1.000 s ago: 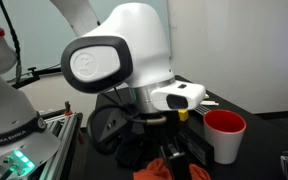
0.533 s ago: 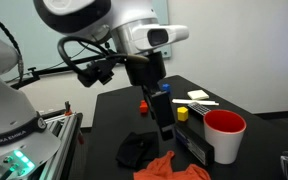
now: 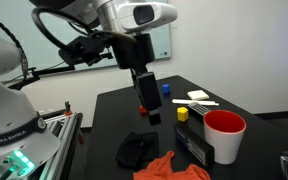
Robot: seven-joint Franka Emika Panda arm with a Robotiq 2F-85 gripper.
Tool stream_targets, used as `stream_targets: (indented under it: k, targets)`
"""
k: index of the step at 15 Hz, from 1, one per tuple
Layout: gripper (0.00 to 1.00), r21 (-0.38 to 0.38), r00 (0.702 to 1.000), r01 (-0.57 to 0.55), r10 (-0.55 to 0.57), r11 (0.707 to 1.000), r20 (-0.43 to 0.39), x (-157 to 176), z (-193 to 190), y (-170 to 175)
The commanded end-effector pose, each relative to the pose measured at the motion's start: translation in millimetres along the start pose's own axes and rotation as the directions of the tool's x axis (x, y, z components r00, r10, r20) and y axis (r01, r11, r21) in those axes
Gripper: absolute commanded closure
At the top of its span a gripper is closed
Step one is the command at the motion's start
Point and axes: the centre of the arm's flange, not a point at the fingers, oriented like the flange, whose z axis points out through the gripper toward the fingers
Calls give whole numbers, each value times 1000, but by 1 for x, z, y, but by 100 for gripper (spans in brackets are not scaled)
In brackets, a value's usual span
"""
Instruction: Use the orange towel to wipe the table
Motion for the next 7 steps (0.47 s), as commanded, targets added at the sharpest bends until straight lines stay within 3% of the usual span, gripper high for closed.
stream_targets:
  k: [1, 7]
  targets:
    - [0, 21, 1000, 15, -15, 1000, -18, -6, -15, 2]
    - [0, 29, 1000, 2, -2, 1000, -6, -6, -15, -1]
